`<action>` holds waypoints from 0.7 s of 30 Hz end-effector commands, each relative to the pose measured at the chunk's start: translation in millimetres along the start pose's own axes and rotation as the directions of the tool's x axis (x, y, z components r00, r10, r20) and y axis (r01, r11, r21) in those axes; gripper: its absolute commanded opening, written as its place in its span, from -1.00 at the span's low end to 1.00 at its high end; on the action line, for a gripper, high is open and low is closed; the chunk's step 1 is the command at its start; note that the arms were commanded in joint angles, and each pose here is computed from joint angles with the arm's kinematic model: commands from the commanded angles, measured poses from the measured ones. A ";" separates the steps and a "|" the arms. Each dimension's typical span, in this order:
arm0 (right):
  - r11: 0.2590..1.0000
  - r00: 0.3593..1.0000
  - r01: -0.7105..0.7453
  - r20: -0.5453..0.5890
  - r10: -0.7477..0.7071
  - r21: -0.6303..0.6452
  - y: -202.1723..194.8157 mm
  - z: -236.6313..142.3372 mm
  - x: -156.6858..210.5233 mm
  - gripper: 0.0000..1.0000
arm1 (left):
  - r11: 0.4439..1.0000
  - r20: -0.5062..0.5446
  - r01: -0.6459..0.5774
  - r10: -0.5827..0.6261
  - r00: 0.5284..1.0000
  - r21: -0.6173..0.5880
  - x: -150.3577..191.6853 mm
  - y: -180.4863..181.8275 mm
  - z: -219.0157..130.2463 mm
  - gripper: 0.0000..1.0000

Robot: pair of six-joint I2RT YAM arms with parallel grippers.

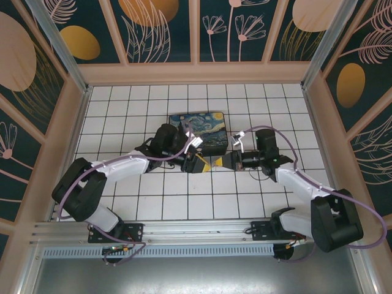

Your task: Unlock the padlock with the key

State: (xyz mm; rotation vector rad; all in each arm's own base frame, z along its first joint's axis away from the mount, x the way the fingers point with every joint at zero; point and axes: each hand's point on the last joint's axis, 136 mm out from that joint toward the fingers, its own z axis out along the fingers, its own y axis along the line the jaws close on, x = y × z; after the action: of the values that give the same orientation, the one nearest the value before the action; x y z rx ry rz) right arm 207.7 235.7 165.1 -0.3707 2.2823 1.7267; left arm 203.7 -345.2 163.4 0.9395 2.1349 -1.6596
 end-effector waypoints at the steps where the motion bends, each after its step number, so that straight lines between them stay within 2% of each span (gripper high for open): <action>1: 0.989 0.980 -0.150 0.134 0.147 0.009 -9.5 -2.5 -19.8 -1.00 | 1.000 0.100 -0.004 0.007 0.995 -0.028 -20.5 -2.7 -5.1 -0.03; 5: 0.929 0.867 -0.366 0.346 0.359 -0.048 -24.6 -9.1 -40.0 -1.00 | 0.995 0.262 0.088 -0.073 0.962 -0.047 -40.4 -0.4 -14.8 0.05; 8: 0.904 0.793 -0.422 0.457 0.403 -0.064 -22.9 -10.4 -50.3 -1.00 | 0.977 0.361 0.200 -0.159 0.919 -0.078 -47.2 11.1 -23.5 0.03; 10: 0.889 0.753 -0.456 0.515 0.410 -0.041 -25.0 -9.4 -54.7 -1.00 | 0.966 0.421 0.260 -0.235 0.876 -0.002 -52.3 5.0 -28.5 0.02; 12: 0.873 0.711 -0.485 0.556 0.430 -0.056 -26.1 -9.2 -55.9 -1.00 | 0.947 0.458 0.315 -0.309 0.834 0.066 -54.5 2.2 -31.9 -0.01; 16: 0.840 0.609 -0.531 0.638 0.471 -0.114 -26.5 -13.4 -56.9 -1.00 | 0.911 0.532 0.401 -0.387 0.753 0.095 -60.1 2.8 -41.9 -0.06; 19: 0.829 0.561 -0.537 0.668 0.489 -0.156 -23.3 -15.3 -58.7 -1.00 | 0.895 0.543 0.431 -0.421 0.727 0.116 -64.2 -2.4 -43.9 -0.03; 21: 0.821 0.542 -0.534 0.664 0.516 -0.203 -19.6 -13.7 -60.6 -1.00 | 0.887 0.511 0.447 -0.439 0.739 0.116 -63.5 -2.6 -36.2 -0.02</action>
State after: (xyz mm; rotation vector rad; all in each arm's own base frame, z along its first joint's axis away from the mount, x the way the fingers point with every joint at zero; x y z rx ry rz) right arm 257.5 231.5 162.8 0.8057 2.0467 1.6262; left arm 250.5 -327.2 191.5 -0.0163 2.1038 -1.7615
